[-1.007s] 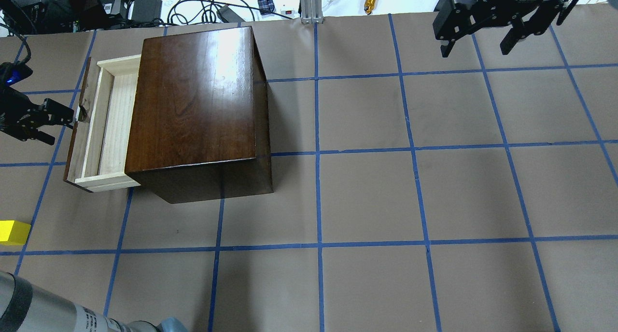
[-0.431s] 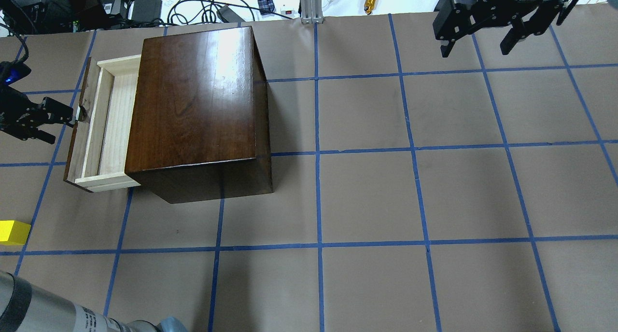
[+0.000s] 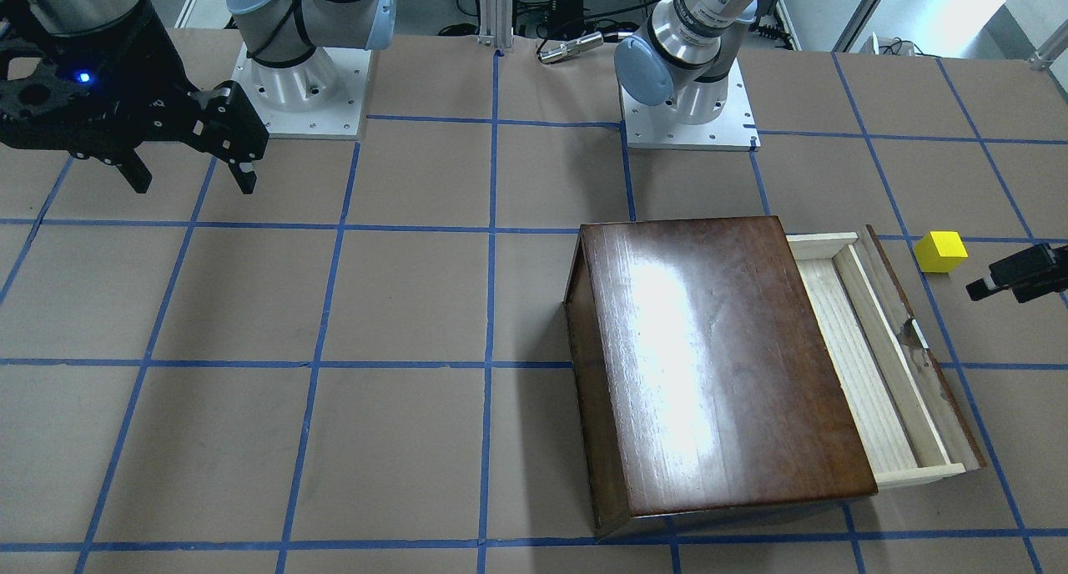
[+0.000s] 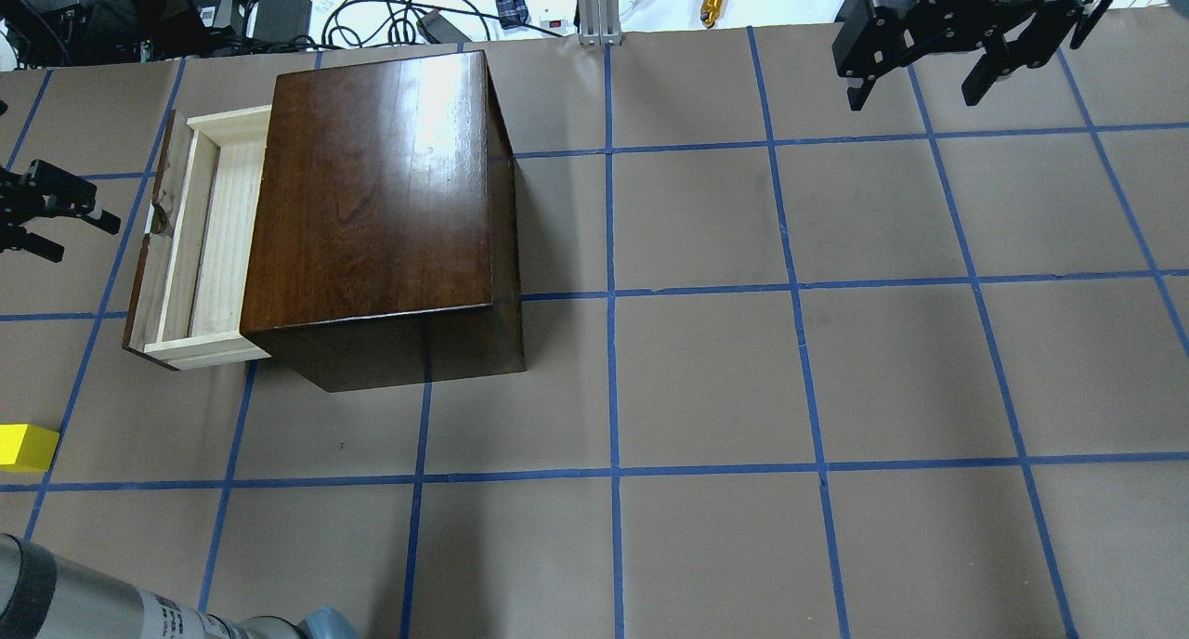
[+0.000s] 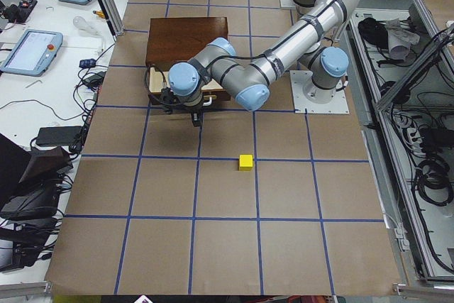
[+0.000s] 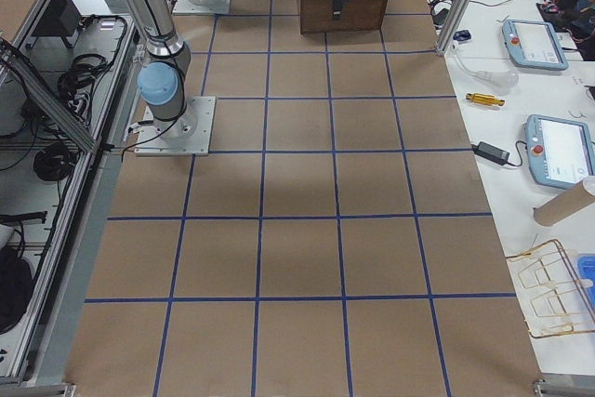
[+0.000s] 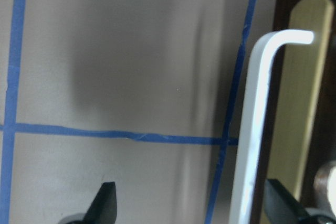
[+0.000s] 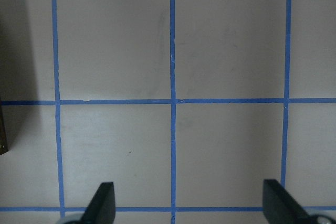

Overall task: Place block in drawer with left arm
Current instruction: 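Release the handle and draw the left gripper back from the drawer, then move the left gripper down over the yellow cube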

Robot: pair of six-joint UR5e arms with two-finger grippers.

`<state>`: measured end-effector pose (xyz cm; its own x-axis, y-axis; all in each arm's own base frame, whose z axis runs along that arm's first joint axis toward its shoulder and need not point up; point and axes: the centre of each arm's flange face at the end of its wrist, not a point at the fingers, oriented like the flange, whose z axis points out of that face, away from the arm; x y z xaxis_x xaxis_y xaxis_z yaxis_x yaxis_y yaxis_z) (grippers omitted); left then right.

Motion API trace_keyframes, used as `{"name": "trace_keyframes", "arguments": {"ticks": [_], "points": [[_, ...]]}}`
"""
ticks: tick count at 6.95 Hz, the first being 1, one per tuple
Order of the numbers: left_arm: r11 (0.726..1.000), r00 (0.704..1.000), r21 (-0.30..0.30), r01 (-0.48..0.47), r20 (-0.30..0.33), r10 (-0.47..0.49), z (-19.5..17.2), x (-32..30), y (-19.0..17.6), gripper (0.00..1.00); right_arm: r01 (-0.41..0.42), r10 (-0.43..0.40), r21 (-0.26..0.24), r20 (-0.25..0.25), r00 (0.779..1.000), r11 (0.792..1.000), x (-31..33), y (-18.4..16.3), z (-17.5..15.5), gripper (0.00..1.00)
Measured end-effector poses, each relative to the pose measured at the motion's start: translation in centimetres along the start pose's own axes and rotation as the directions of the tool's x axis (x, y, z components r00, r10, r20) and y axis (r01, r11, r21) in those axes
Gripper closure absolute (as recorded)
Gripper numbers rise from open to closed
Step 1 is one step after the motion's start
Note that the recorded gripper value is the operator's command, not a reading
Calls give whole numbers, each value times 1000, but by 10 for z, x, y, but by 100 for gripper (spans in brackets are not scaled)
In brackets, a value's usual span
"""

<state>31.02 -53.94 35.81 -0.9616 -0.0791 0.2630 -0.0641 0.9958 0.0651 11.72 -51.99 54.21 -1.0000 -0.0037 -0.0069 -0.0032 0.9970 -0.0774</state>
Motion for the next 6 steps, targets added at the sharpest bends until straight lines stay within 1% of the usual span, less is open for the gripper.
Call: {"name": "trace_keyframes", "arguments": {"ticks": [1, 2, 3, 4, 5, 6], "points": [[992, 992, -42, -119, 43, 120, -6, -24, 17, 0, 0, 0, 0, 0, 1000, 1000, 0, 0, 0, 0], [965, 967, -98, -241, 62, 248, -7, -48, 38, 0, 1, -1, -1, 0, 1000, 1000, 0, 0, 0, 0], [932, 936, -137, -336, 63, 347, -3, -72, 61, 0, 1, -1, -1, 1, 1000, 1000, 0, 0, 1, 0], [897, 901, -155, -413, 73, 427, 4, -90, 78, 0, 1, -1, -1, 1, 1000, 1000, 0, 0, 1, 0], [857, 857, -172, -486, 99, 506, 13, -99, 88, 0, 1, -1, -1, 0, 1000, 1000, 0, 0, 1, 0], [812, 807, -189, -552, 127, 577, 26, -108, 98, 0, 1, -1, -1, 0, 1000, 1000, -1, 0, 0, 0]]}}
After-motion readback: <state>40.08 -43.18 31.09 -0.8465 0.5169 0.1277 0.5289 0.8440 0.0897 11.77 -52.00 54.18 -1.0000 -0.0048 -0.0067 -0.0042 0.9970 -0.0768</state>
